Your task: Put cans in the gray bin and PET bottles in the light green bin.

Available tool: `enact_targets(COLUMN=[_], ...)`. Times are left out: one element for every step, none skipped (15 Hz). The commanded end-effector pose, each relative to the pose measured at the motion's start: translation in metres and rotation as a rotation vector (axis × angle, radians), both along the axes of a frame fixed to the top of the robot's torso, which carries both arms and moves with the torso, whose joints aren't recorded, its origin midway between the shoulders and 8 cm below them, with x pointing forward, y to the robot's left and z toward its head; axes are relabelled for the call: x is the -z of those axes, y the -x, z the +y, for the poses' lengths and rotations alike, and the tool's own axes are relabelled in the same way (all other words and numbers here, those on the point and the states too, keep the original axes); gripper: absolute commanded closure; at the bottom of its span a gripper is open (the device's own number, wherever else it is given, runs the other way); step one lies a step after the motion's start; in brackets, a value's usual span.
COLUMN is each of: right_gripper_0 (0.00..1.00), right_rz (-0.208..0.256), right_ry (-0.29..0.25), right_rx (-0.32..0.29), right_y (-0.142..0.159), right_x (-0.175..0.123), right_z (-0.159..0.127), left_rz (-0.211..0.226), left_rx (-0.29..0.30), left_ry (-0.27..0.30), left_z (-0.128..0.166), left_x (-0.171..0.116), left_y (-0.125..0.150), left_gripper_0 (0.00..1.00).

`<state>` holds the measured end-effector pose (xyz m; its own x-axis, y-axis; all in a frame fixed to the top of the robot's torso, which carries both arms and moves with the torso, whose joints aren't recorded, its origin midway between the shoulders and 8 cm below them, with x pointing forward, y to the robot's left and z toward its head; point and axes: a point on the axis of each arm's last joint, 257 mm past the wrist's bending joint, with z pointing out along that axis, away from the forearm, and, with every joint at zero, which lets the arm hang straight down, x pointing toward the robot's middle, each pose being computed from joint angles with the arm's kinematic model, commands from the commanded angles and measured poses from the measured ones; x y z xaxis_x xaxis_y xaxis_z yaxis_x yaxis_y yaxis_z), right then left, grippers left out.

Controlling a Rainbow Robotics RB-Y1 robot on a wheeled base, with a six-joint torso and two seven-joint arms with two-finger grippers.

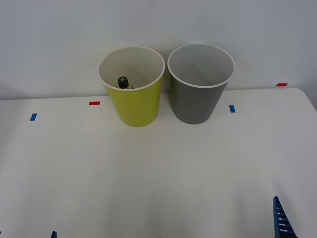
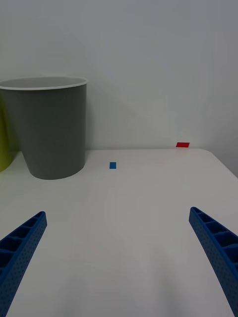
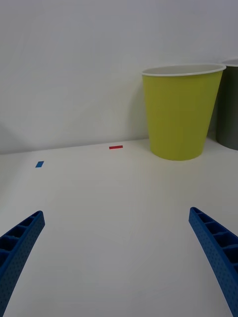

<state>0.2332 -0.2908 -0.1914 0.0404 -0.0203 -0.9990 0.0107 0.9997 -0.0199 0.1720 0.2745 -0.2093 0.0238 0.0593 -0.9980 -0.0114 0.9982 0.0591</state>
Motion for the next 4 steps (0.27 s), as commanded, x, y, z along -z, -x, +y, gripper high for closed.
enact_targets(right_gripper_0=[0.00,0.00,0.00,0.00], right_rz=[0.000,0.000,0.000,0.000], right_ry=[0.000,0.000,0.000,0.000], right_rx=[0.000,0.000,0.000,0.000], right_y=[0.0000,0.0000,0.0000,0.0000], right_x=[0.0000,0.0000,0.0000,0.0000], right_z=[0.0000,0.0000,0.0000,0.0000], left_rz=[0.000,0.000,0.000,0.000], left_rx=[0.000,0.000,0.000,0.000], left_ry=[0.000,0.000,0.000,0.000], left_z=[0.0000,0.0000,0.0000,0.0000], left_x=[0.0000,0.0000,0.0000,0.0000], left_y=[0.0000,0.0000,0.0000,0.0000], left_gripper_0=[0.00,0.00,0.00,0.00])
